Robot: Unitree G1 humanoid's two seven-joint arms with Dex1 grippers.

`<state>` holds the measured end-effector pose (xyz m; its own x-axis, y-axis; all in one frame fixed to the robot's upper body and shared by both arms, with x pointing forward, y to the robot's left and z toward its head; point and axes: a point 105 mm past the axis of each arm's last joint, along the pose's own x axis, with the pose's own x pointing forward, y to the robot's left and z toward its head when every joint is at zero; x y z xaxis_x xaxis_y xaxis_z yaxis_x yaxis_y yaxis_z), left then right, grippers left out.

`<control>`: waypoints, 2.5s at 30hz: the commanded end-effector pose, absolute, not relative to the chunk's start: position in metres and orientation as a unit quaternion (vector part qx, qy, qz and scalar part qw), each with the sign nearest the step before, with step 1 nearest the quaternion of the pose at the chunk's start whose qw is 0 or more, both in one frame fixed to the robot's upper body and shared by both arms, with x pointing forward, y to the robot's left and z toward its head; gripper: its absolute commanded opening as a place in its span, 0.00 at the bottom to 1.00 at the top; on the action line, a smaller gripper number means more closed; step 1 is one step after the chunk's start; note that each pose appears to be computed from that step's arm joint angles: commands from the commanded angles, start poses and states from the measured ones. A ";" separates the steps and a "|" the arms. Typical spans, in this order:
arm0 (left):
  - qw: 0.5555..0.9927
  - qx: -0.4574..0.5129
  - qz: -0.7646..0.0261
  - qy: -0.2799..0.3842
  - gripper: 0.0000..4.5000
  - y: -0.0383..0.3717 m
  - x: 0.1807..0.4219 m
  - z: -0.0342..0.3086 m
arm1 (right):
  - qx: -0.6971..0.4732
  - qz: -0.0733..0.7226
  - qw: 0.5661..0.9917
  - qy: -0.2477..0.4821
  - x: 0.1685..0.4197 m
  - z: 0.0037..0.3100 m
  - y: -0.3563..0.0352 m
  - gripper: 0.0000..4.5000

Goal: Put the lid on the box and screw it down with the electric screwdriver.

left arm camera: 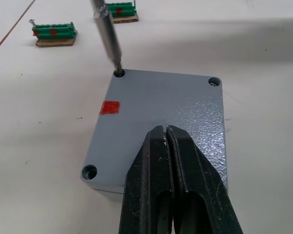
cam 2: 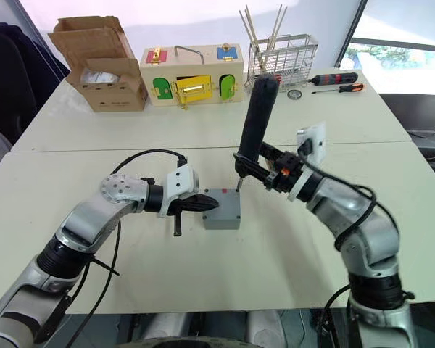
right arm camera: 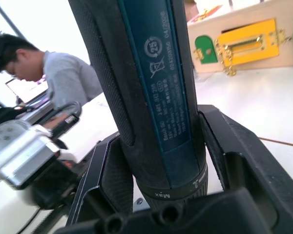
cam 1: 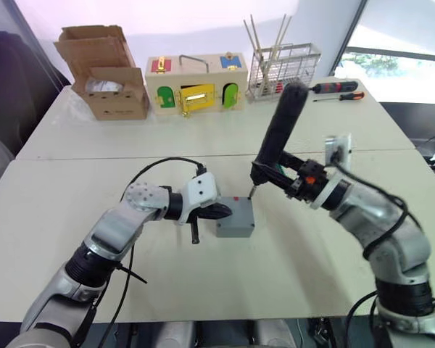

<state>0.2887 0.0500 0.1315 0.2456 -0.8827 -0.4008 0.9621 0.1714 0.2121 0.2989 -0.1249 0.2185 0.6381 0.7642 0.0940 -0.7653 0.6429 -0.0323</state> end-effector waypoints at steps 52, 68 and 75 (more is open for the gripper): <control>0.730 0.245 -0.637 -0.020 0.00 0.028 0.263 0.186 | -0.020 0.088 0.861 0.501 0.325 0.151 -0.354 0.94; 0.755 0.356 -0.543 0.095 0.00 0.098 0.293 0.168 | -0.245 0.463 0.828 0.200 0.301 0.220 -0.193 0.99; 0.750 0.342 -0.551 0.131 0.00 0.094 0.286 0.138 | -0.248 0.529 0.776 0.237 0.257 0.147 -0.149 0.99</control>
